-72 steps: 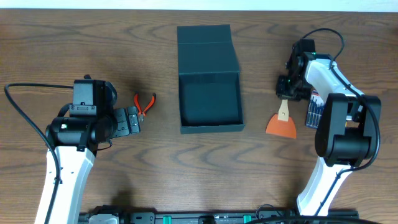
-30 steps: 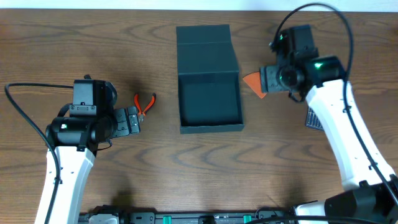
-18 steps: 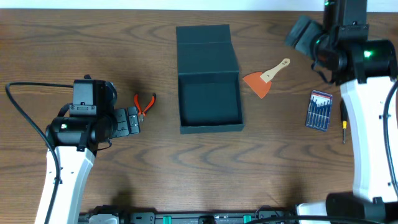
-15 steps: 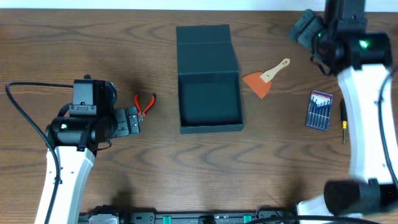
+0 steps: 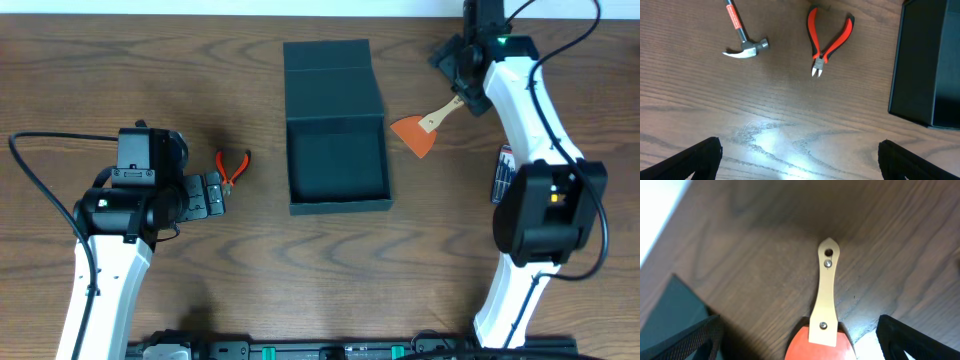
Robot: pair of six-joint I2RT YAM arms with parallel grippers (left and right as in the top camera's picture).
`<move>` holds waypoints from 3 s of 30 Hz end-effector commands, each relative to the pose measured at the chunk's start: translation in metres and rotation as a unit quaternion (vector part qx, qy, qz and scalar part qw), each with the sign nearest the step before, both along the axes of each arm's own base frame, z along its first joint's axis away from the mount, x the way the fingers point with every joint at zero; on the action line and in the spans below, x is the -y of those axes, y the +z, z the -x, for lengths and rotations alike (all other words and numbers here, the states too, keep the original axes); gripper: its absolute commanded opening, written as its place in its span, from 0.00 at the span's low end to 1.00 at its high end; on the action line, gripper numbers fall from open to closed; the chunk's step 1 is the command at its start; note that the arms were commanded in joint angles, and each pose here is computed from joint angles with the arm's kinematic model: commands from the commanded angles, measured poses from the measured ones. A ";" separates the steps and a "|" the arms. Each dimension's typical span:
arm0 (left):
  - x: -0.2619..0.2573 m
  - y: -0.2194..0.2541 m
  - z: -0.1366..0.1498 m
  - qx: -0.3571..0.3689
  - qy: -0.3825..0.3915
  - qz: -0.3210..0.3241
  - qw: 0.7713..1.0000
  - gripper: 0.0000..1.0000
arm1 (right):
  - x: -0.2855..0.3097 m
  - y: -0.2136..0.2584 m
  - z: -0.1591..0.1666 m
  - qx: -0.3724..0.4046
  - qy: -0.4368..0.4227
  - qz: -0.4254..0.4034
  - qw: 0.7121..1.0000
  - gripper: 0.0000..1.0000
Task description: Pack container
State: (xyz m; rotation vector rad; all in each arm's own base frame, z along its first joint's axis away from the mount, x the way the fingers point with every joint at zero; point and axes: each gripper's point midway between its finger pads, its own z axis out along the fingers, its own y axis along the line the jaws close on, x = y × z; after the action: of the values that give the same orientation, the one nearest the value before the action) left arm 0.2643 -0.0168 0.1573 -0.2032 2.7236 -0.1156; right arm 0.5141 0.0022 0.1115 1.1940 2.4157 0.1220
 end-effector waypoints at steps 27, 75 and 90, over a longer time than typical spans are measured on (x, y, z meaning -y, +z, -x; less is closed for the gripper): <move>-0.002 0.007 -0.001 0.008 -0.001 -0.009 1.000 0.99 | -0.005 -0.111 0.015 -0.111 -0.076 -0.063 0.989 0.99; -0.002 0.003 0.009 -0.014 -0.002 -0.009 1.000 0.98 | 0.007 -0.135 0.058 -0.188 -0.110 -0.051 0.975 0.37; 0.000 0.003 0.009 -0.014 -0.005 -0.002 1.000 0.98 | 0.007 -0.136 0.059 -0.189 -0.104 -0.049 0.975 0.02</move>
State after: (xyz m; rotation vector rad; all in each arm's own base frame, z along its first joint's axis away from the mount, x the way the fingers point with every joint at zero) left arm 0.2525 -0.0165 0.1525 -0.2081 2.7752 -0.1099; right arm 0.4699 -0.0106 -0.0018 1.6297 2.5387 -0.0175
